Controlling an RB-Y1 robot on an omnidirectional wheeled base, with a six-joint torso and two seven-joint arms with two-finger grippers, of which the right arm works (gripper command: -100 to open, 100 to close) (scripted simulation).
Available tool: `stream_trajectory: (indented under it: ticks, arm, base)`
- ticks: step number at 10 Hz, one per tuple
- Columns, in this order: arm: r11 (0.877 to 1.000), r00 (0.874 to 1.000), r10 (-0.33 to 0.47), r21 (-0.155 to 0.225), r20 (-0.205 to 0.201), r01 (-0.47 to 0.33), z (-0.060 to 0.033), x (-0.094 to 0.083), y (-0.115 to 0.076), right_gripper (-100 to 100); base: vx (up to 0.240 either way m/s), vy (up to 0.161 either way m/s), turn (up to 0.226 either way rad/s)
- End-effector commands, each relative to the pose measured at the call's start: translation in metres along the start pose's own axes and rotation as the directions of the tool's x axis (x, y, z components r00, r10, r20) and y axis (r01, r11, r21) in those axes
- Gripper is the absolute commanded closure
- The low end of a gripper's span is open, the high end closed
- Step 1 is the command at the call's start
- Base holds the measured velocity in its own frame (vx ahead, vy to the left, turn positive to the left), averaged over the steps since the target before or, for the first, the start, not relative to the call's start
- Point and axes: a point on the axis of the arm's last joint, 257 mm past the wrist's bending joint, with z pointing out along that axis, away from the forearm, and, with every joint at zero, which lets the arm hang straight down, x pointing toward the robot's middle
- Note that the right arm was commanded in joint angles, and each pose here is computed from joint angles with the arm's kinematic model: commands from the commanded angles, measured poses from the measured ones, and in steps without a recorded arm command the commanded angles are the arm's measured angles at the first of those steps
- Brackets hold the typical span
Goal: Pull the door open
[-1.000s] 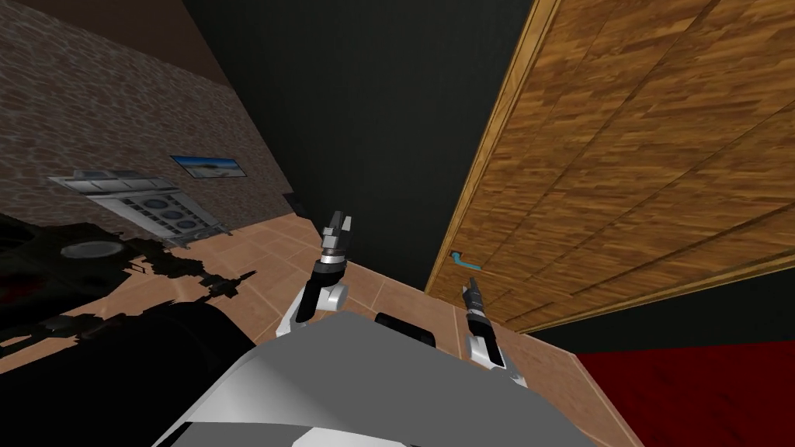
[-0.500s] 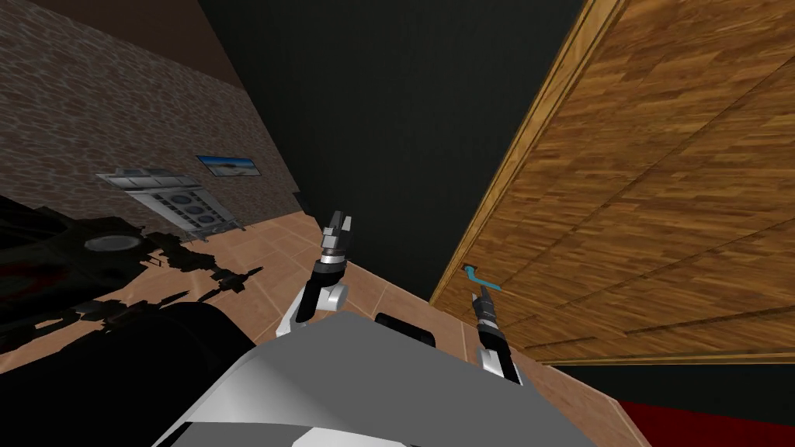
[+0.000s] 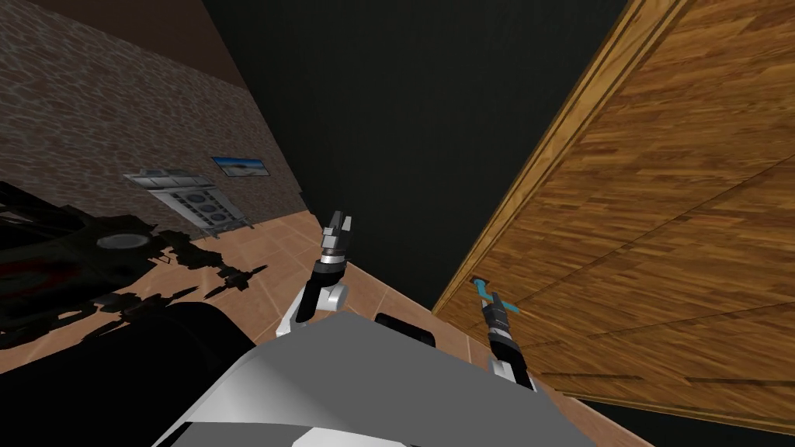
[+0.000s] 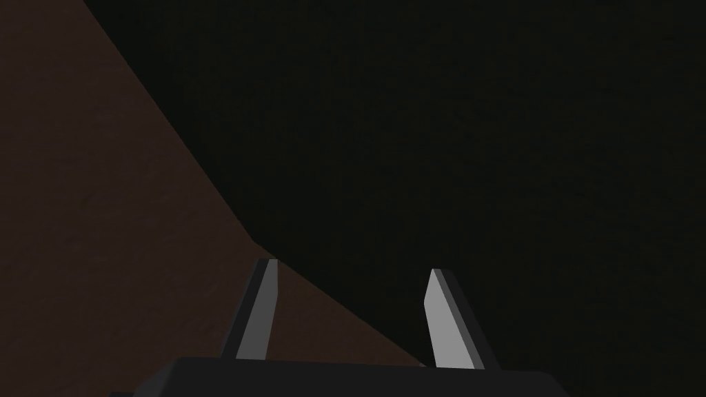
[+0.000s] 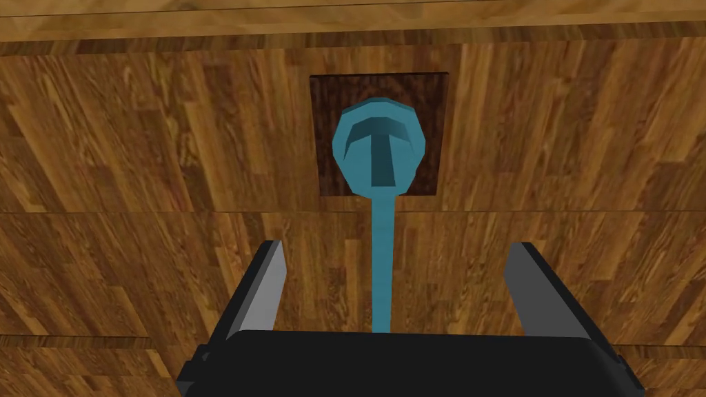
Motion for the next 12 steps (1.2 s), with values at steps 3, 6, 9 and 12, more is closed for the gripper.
stream_trajectory:
  ticks: [3,6,9,12]
  arm:
    - [1.000,1.000,0.002,-0.004,0.009,-0.002,-0.0046,-0.0081,0.0017,100]
    - [1.000,1.000,0.002,-0.004,0.009,-0.002,-0.0046,-0.0081,0.0017,100]
    - [1.000,1.000,0.001,-0.001,-0.006,-0.001,-0.0073,-0.0073,0.0007,100]
    - [1.000,0.999,-0.001,-0.002,-0.041,0.001,-0.0124,-0.0060,0.0016,100]
  base:
    - [0.086,-0.007,0.043]
    - [-0.022,0.002,0.001]
    - [-0.038,-0.011,0.029]
    - [-0.186,-0.035,0.091]
